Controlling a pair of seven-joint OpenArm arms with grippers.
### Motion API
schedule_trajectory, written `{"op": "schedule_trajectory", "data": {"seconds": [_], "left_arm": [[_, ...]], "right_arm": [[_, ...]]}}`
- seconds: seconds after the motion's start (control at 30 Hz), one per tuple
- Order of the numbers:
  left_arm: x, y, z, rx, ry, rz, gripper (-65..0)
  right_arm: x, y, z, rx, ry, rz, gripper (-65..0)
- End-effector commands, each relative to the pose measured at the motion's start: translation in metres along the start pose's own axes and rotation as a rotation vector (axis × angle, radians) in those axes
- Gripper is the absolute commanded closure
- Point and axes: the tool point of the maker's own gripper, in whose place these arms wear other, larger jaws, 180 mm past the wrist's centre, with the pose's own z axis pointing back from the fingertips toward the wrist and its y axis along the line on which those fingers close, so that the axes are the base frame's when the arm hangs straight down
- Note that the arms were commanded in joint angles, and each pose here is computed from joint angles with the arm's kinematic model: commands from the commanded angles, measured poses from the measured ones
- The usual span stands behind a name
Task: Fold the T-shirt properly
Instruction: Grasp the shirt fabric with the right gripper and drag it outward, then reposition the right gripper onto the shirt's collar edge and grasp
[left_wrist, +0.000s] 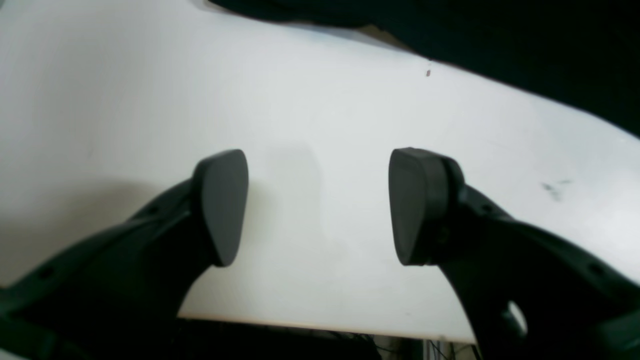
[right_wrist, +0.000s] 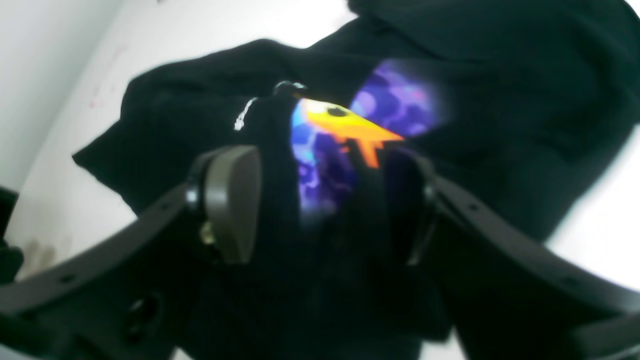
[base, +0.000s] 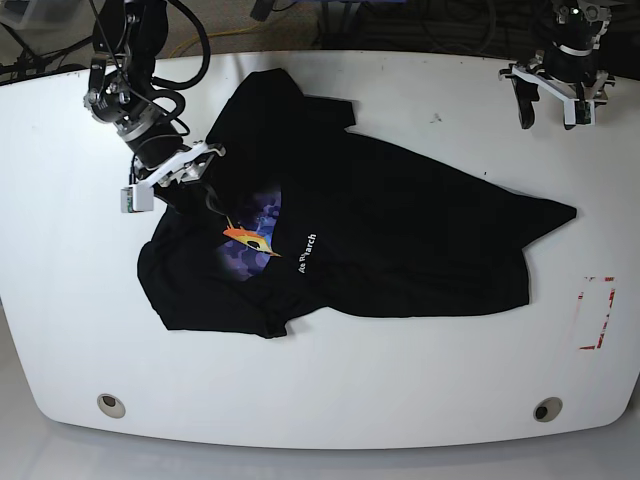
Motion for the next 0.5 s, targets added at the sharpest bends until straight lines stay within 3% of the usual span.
{"op": "schedule_trajectory", "data": {"seconds": [0.0, 0.13, 0.23, 0.47], "left_arm": [[0.009, 0.000, 0.003, -0.003, -0.033, -0.005, -40.6], [0.009, -0.001, 0.002, -0.005, -0.035, -0.005, -40.6], [0.013, -0.001, 0.000, -0.005, -0.047, -0.004, -40.6], [0.020, -0.001, -0.003, -0.002, -0.067, -0.002, -40.6]], "right_arm": [[0.020, 0.002, 0.007, 0.024, -0.070, 0.003, -42.5], [0.014, -0.007, 0.014, -0.004, -0.051, 0.002, -42.3], [-0.001, -0.014, 0.018, -0.039, 0.014, 0.046, -42.3], [-0.051, 0.000, 0.006, -0.099, 0.209, 0.254, -42.3]]}}
